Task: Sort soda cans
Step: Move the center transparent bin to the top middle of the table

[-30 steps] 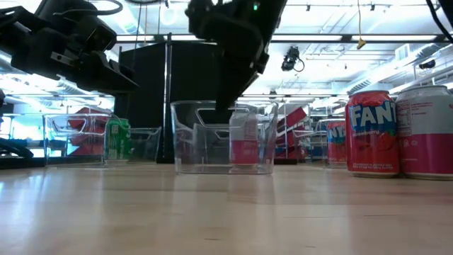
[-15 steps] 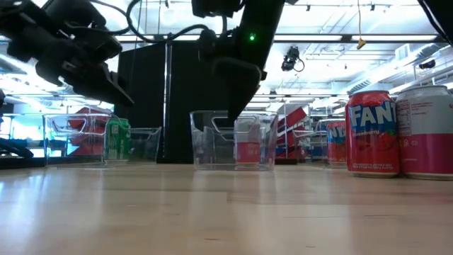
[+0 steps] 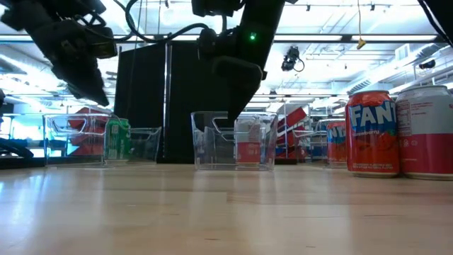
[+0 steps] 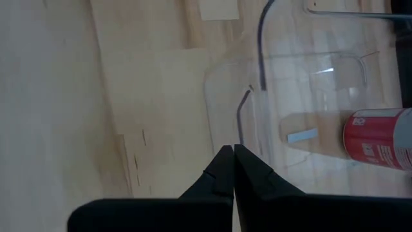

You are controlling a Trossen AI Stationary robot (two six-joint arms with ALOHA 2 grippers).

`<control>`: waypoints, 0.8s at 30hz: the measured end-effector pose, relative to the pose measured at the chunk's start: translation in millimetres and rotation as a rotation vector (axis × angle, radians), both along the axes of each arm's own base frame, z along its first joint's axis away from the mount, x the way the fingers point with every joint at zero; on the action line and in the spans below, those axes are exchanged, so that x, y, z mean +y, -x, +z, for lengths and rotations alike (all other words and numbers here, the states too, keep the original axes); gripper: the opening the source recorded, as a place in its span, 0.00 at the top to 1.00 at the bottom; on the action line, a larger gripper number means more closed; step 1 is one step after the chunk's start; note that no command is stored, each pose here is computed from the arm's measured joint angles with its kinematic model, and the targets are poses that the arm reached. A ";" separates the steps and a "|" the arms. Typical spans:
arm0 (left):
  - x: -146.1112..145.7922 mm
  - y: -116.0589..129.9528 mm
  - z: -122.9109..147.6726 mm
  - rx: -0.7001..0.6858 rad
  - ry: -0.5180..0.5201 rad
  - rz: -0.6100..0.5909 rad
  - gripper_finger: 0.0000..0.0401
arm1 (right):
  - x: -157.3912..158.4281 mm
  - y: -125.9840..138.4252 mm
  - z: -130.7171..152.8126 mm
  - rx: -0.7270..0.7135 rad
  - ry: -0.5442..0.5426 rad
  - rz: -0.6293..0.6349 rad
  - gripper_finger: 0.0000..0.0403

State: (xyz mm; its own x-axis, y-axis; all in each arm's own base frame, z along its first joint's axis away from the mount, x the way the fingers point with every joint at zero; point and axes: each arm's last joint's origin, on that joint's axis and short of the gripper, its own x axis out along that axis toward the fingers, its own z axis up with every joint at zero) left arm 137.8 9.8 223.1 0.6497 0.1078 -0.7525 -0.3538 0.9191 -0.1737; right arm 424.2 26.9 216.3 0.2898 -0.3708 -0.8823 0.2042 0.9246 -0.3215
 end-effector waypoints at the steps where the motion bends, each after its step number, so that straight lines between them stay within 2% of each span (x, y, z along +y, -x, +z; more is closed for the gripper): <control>1: 0.1 0.9 4.0 0.023 -0.002 0.025 0.99 | 0.2 0.0 0.0 0.000 0.000 0.001 1.00; 6: 3.5 4.8 11.8 0.209 -0.069 0.163 0.99 | 0.0 0.0 0.0 0.001 0.000 0.004 1.00; 10: 6.2 0.5 7.4 0.338 -0.142 0.211 0.99 | 0.1 -0.2 0.1 -0.001 0.000 0.005 1.00; 16: 8.3 -15.1 -5.7 0.446 -0.211 0.197 0.99 | 0.1 -0.2 0.0 0.000 -0.002 0.005 1.00; 24: 11.7 -31.9 -17.4 0.482 -0.290 0.208 0.99 | 0.1 -0.1 0.0 0.002 -0.002 0.007 1.00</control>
State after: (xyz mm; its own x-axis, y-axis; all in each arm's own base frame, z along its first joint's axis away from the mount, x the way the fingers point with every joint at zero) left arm 169.7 21.5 205.7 0.1861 0.4407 -0.8782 -0.5078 0.8083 0.2980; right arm 424.4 27.0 216.3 0.2911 -0.3671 -0.8835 0.1967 0.9267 -0.3203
